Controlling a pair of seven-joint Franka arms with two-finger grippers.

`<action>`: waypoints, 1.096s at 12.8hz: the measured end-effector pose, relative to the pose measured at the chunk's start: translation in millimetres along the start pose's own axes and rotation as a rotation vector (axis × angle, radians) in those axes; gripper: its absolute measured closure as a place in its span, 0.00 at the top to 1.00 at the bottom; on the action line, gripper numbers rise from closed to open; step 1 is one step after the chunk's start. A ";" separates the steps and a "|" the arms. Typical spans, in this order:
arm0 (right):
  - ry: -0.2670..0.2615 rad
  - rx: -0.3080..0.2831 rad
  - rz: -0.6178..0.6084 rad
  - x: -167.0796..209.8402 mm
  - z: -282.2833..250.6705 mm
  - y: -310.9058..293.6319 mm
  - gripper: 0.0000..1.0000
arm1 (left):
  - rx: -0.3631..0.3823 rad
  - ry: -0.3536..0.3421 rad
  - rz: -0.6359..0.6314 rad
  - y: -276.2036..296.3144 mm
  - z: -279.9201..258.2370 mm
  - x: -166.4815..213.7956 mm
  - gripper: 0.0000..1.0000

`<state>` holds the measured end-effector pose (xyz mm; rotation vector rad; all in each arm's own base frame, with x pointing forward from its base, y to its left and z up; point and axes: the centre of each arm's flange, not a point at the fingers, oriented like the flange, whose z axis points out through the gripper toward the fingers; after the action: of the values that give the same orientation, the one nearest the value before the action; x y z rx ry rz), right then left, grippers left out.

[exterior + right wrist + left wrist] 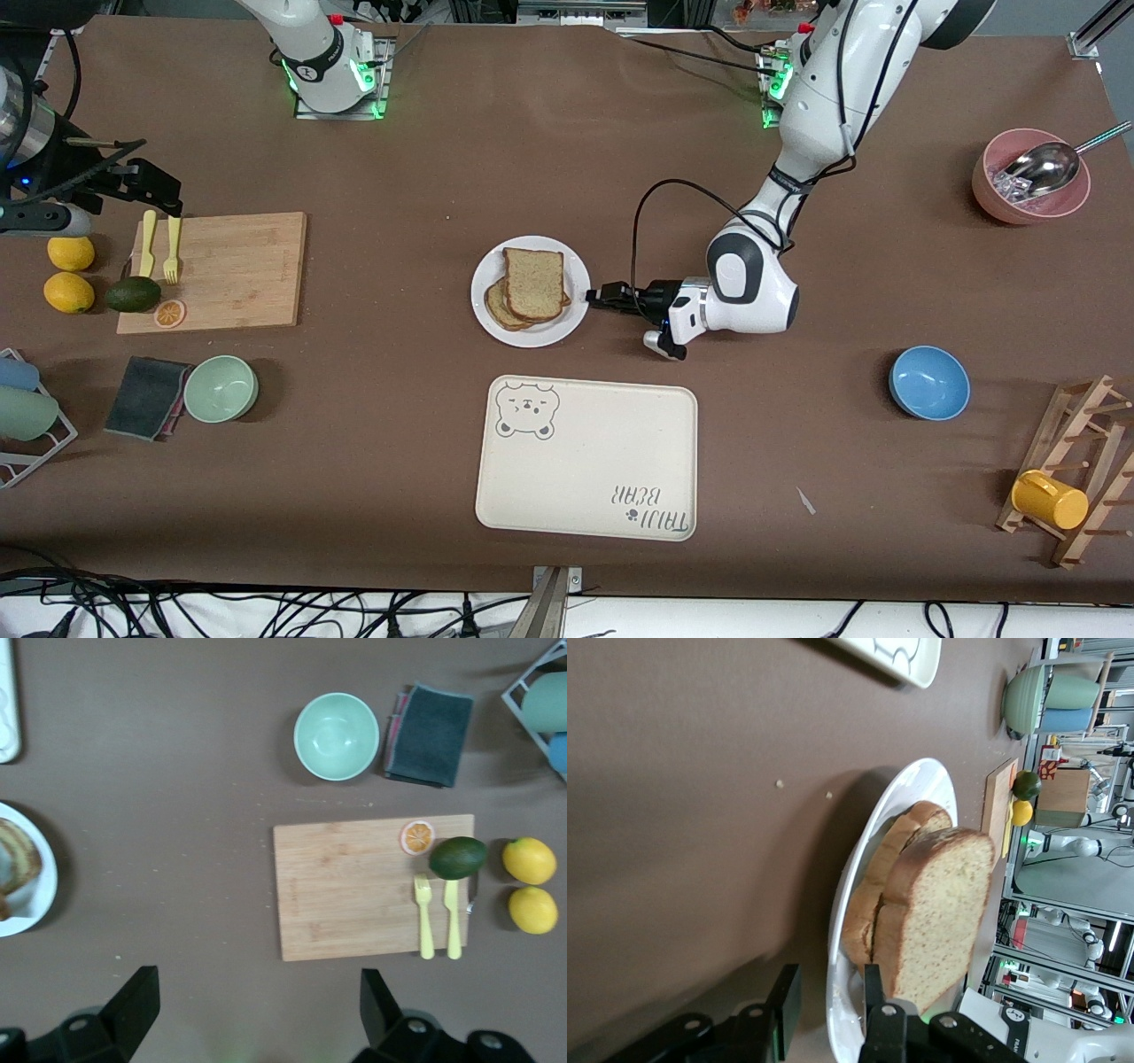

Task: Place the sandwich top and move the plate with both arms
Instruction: 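Grasp the plate rim with the left gripper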

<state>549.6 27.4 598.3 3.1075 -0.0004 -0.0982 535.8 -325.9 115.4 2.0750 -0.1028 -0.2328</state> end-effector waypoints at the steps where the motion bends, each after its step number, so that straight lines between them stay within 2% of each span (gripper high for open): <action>1: 0.001 0.019 0.003 -0.1 -1.3 -0.8 1.00 | 0.002 -0.004 -0.001 -0.9 2.8 -1.2 0.36; 6: 0.006 0.028 0.034 0.7 -3.5 16.5 1.00 | 0.011 -0.027 0.007 -0.5 18.1 -8.5 0.35; 10: 0.004 0.028 0.039 1.3 -2.6 19.3 1.00 | 0.029 -0.015 0.015 6.6 34.1 -14.2 0.33; 12: -0.003 0.028 0.038 3.7 1.6 18.1 1.00 | 0.030 -0.020 0.017 8.1 37.5 -15.9 0.08; 14: -0.005 0.027 0.035 4.4 2.8 16.7 1.00 | 0.027 -0.019 0.017 9.0 37.3 -15.7 0.05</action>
<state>553.8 10.7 595.8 3.1329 -0.0570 -0.1061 512.9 -359.5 107.4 2.0978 -0.1361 -0.2420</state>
